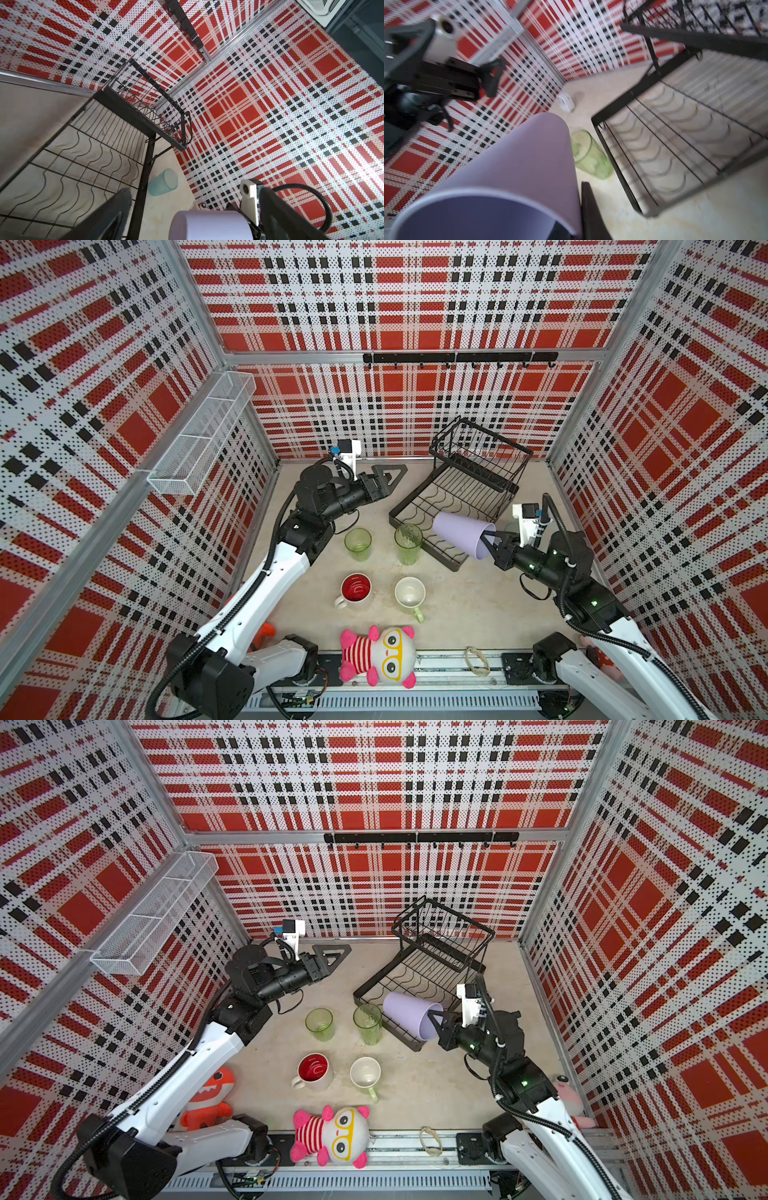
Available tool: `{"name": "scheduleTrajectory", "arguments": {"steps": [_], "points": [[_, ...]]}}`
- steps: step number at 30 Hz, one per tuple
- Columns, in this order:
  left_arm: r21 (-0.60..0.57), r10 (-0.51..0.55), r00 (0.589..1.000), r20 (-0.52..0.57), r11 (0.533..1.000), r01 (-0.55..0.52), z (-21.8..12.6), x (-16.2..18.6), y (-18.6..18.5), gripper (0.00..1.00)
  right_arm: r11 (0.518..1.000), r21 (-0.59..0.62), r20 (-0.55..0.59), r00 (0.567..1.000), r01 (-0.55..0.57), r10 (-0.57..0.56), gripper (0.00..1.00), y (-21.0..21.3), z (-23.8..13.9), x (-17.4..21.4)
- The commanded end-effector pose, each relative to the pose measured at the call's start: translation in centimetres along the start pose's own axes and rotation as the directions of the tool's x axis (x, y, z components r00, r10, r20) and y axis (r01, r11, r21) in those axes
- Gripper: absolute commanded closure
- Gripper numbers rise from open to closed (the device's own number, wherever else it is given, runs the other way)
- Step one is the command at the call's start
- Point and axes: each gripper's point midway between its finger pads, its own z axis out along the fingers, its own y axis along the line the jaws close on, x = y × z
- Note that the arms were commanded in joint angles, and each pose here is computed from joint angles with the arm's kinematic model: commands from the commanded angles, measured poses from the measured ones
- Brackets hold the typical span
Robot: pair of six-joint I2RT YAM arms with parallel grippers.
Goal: Load the cups into the dish rack
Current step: 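Carry the lavender cup toward the left gripper and close the left gripper on it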
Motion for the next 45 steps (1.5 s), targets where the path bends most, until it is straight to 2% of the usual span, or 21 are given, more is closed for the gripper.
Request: {"name": "scheduleTrajectory", "arguments": {"steps": [1, 5, 9, 11, 15, 17, 22, 29, 33, 39, 45], "points": [[0.16, -0.008, 0.999, -0.051, 0.987, 0.016, 0.9, 0.7, -3.7, 0.02, 0.95, -0.201, 0.336, 0.928, 0.241, -0.164, 1.0, 4.6, -1.3, -4.8], [0.272, 0.024, 0.988, -0.152, 0.962, 0.019, 1.4, 2.5, -6.0, 0.02, 0.911, -0.244, 0.484, 0.856, 0.332, -0.182, 1.0, 5.4, -2.2, -5.5], [0.259, 0.032, 0.987, -0.16, 0.966, 0.01, 1.2, 2.4, -6.2, 0.02, 0.881, -0.243, 0.612, 0.769, 0.405, -0.185, 1.0, 6.0, -3.5, -6.3], [0.251, 0.037, 0.984, -0.172, 0.968, 0.008, 1.3, 2.6, -6.2, 0.02, 0.883, -0.201, 0.651, 0.731, 0.423, -0.202, 1.0, 5.6, -3.8, -6.8], [0.284, 0.061, 0.97, -0.235, 0.959, 0.009, 1.7, 3.9, -6.9, 0.02, 0.855, -0.181, 0.667, 0.7, 0.485, -0.256, 1.0, 6.2, -3.5, -7.1], [0.318, 0.099, 0.952, -0.288, 0.948, -0.003, 2.2, 5.3, -7.8, 0.02, 0.819, -0.205, 0.665, 0.69, 0.535, -0.285, 1.0, 7.3, -3.3, -7.1], [0.341, 0.153, 0.913, -0.378, 0.94, -0.016, 3.0, 7.8, -8.2, 0.02, 0.74, -0.255, 0.627, 0.689, 0.622, -0.363, 1.0, 8.7, -2.5, -5.9], [0.409, 0.208, 0.876, -0.435, 0.912, -0.014, 2.1, 9.8, -8.6, 0.02, 0.707, -0.332, 0.586, 0.724, 0.624, -0.364, 1.0, 9.3, -1.9, -4.9], [0.448, 0.238, 0.849, -0.472, 0.894, -0.001, 1.5, 11.4, -9.0, 0.07, 0.707, -0.345, 0.564, 0.738, 0.618, -0.37, 1.0, 9.2, -1.5, -4.6], [0.446, 0.254, 0.847, -0.467, 0.895, -0.023, 0.9, 12.5, -8.4, 0.01, 0.711, -0.332, 0.531, 0.746, 0.62, -0.402, 1.0, 8.9, -1.0, -4.7], [0.438, 0.265, 0.828, -0.494, 0.898, -0.026, 0.4, 14.0, -7.5, 0.02, 0.706, -0.331, 0.5, 0.75, 0.627, -0.433, 1.0, 8.8, -0.4, -4.5]]}}
